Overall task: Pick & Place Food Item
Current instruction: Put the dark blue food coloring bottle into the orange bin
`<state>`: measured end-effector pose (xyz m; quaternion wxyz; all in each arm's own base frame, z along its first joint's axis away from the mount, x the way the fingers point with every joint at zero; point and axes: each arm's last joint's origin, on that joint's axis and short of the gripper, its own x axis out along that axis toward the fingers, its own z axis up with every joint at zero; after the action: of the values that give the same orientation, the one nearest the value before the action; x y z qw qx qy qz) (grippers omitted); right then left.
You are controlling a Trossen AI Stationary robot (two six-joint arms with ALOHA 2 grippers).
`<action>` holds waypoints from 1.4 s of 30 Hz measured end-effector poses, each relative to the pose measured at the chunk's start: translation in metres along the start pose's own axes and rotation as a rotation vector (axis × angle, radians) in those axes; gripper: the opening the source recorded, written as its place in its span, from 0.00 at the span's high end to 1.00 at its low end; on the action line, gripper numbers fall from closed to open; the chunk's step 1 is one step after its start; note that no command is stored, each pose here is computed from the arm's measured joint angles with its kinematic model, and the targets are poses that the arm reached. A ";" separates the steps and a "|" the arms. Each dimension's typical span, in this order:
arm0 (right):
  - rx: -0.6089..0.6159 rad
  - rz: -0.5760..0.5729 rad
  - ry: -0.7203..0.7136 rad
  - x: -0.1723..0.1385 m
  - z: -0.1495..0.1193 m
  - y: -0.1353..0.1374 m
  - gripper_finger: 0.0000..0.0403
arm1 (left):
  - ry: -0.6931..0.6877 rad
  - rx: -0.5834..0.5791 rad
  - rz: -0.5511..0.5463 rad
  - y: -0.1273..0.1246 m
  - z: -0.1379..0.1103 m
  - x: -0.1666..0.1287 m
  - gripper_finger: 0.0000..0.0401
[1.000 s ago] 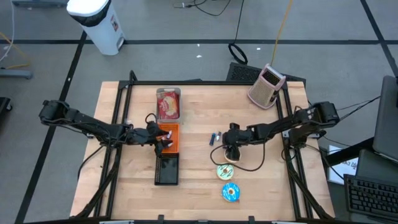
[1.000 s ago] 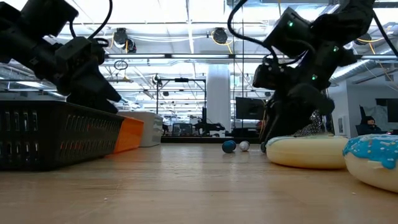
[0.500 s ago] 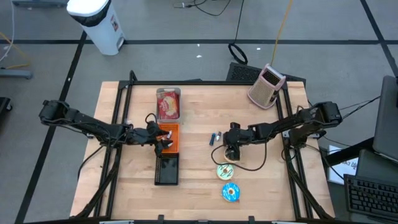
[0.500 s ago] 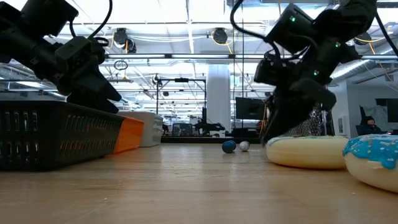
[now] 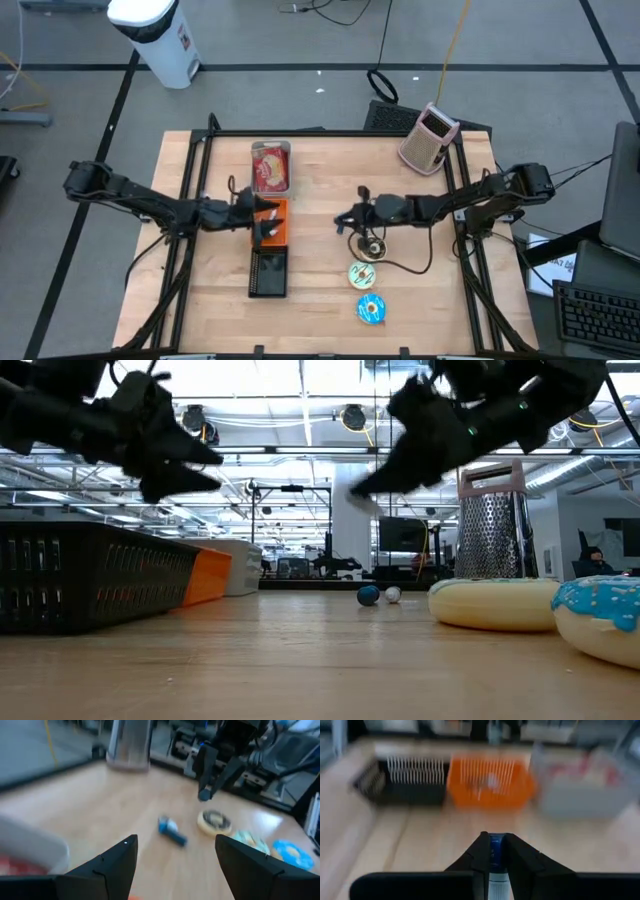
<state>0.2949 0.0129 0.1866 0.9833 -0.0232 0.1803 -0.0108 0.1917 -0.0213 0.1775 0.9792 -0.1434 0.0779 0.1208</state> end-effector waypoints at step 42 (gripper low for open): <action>-0.125 0.132 -0.569 -0.015 0.051 0.004 0.94 | -0.246 0.372 -0.224 -0.041 0.066 0.122 0.33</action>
<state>0.2992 0.0191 0.2397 0.9896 -0.0738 -0.1011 0.0715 0.3272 -0.0133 0.2280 0.9981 0.0472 -0.0373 0.0117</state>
